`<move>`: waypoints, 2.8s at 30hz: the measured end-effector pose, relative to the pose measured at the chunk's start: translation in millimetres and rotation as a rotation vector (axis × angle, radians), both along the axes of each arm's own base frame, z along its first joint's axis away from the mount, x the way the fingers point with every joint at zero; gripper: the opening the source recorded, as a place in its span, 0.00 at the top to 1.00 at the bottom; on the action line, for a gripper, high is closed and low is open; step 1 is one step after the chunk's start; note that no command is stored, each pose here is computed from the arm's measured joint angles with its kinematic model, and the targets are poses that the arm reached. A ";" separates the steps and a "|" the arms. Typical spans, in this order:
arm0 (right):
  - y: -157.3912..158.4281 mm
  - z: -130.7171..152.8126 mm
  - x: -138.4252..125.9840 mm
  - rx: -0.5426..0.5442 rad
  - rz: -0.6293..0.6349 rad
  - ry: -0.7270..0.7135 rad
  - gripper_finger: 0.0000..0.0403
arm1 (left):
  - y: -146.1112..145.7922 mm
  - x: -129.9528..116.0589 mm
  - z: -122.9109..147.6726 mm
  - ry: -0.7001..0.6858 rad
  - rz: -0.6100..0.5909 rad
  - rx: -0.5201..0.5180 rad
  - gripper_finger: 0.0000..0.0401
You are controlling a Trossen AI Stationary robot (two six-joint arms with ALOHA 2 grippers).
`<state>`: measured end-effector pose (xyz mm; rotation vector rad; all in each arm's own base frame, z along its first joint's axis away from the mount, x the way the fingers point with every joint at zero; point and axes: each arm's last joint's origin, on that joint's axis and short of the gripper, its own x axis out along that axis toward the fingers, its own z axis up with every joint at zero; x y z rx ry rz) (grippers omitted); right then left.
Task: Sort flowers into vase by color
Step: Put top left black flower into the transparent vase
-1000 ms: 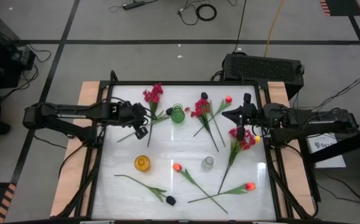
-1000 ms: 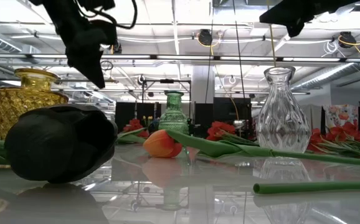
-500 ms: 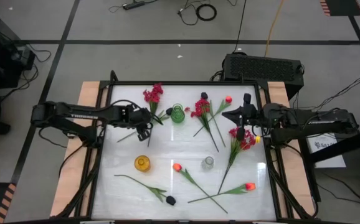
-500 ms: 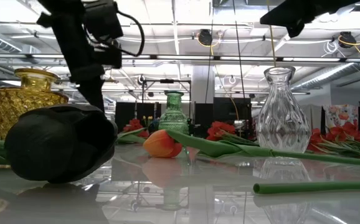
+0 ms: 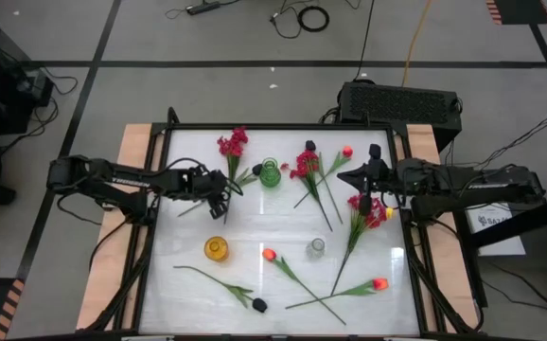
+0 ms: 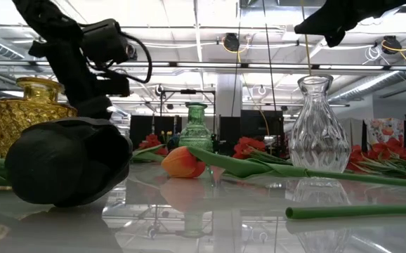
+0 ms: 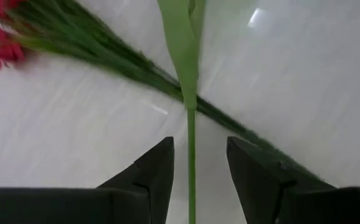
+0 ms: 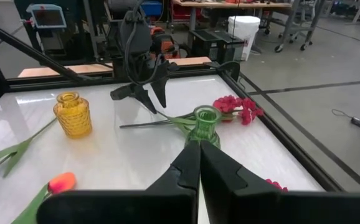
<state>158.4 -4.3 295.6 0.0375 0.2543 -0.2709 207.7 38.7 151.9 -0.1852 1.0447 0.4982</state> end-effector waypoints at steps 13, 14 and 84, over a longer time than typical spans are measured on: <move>0.1 -2.4 3.8 0.005 0.000 0.015 0.99 | 5.7 -6.1 -7.7 0.004 0.038 -0.005 0.61; 0.2 -2.4 3.8 0.006 0.002 0.015 0.99 | 6.6 -8.4 -10.9 0.007 0.044 -0.006 0.61; 7.8 -8.4 85.1 0.129 0.202 -0.341 0.99 | -34.0 -18.0 174.7 -1.069 -0.298 0.313 1.00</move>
